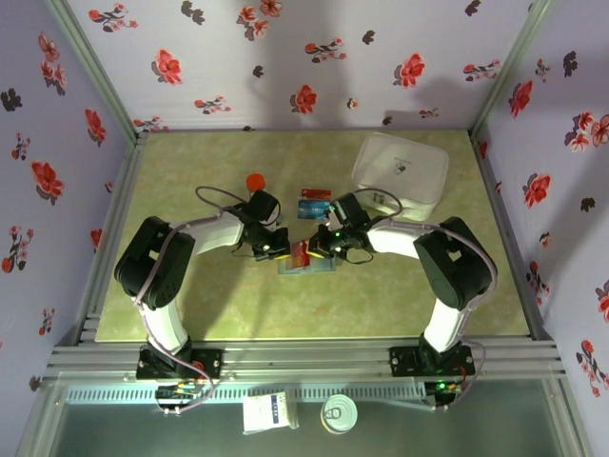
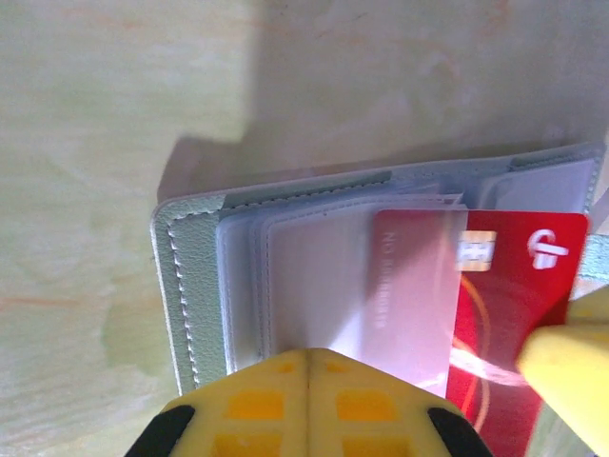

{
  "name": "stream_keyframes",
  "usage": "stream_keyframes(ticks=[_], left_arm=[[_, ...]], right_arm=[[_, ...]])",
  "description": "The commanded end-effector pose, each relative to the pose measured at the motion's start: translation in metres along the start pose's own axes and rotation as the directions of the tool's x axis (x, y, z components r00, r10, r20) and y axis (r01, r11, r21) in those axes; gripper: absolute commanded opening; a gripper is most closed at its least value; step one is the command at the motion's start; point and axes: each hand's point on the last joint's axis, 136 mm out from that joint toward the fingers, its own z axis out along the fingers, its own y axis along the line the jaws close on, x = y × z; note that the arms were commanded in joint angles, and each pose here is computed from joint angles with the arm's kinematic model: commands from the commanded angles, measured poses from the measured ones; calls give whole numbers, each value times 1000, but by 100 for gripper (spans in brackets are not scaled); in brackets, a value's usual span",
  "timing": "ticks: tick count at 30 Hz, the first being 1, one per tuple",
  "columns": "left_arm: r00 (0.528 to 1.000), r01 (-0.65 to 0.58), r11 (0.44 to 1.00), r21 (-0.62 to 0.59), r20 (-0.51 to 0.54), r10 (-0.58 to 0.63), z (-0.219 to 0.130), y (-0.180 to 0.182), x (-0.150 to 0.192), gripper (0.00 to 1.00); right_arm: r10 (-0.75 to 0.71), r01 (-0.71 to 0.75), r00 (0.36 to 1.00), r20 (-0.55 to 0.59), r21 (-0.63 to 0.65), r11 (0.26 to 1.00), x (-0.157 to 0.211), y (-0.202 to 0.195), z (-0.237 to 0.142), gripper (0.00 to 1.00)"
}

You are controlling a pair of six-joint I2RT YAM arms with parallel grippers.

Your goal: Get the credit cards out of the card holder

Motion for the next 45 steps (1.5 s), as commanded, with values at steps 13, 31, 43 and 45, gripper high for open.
stream_keyframes(ticks=[13, 31, 43, 45], left_arm=[[1000, -18, 1000, -9, 11, 18, -13, -4, -4, 0], [994, -11, 1000, 21, 112, 9, -49, 3, -10, 10], [993, 35, 999, 0, 113, -34, -54, 30, -2, 10], [993, 41, 999, -2, 110, -41, -54, 33, -2, 10]], right_arm=[[-273, 267, 962, -1, 214, 940, -6, -5, -59, 0], [-891, 938, 277, -360, 303, 170, -77, 32, -107, 0], [-895, 987, 96, -436, 158, 29, -133, 46, -80, 0], [-895, 989, 87, -437, 146, 25, -141, 46, -73, 0]])
